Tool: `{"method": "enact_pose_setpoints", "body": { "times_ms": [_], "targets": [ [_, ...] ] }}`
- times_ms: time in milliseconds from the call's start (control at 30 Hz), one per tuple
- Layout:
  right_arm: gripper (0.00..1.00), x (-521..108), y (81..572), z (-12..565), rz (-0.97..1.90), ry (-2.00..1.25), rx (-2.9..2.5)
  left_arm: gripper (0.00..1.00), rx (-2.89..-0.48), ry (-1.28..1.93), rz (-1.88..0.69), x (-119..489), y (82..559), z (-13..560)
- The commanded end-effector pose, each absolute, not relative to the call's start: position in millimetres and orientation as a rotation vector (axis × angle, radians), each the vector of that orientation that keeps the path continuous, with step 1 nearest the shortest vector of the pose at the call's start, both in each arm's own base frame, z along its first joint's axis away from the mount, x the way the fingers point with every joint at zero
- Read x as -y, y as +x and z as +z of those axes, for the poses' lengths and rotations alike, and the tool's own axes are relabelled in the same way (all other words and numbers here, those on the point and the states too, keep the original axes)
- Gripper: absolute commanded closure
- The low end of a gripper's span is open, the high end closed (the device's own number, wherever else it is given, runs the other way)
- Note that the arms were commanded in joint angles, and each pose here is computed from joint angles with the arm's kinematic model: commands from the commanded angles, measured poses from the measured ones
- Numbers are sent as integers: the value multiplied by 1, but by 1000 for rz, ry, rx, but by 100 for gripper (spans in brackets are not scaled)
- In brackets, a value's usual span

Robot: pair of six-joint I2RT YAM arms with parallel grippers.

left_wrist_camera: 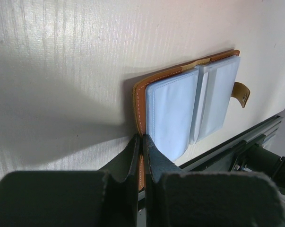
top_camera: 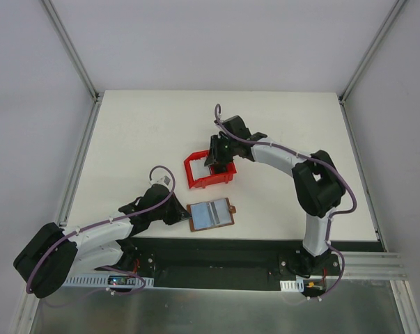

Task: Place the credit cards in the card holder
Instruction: Pick up the credit card from the storage box, then insert the credit card into the card holder.

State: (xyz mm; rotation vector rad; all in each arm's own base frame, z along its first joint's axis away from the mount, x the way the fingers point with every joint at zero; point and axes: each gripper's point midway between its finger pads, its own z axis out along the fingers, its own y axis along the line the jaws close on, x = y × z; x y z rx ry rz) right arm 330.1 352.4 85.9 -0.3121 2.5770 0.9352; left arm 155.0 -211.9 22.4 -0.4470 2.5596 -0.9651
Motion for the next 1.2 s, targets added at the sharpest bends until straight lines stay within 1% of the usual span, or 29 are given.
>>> {"method": "enact_pose_setpoints", "body": {
  "times_ms": [0, 167, 400, 467, 600, 733, 833, 1067, 1167],
  "targets": [
    [76, -347, 339, 119, 946, -293, -2485, 100, -2532, -453, -961, 213, 164, 28],
    [83, -339, 344, 123, 888, -292, -2473, 100, -2536, -452, -957, 213, 163, 27],
    [98, -312, 358, 128, 645, -303, -2467, 100, -2541, -451, -958, 213, 163, 26],
    [100, -304, 362, 134, 593, -308, -2445, 100, -2543, -452, -955, 213, 163, 25],
    [100, -298, 362, 158, 581, -317, -2382, 100, -2543, -456, -951, 213, 163, 24],
    [100, -295, 350, 178, 649, -307, -2340, 100, -2546, -457, -949, 212, 162, 24],
    [100, -296, 331, 187, 759, -287, -2312, 100, -2545, -452, -949, 213, 163, 24],
    [100, -292, 273, 180, 992, -196, -2300, 100, -2549, -452, -932, 212, 165, 23],
    [100, -288, 248, 177, 1077, -172, -2280, 100, -2546, -444, -878, 206, 167, 19]
  ]
}}
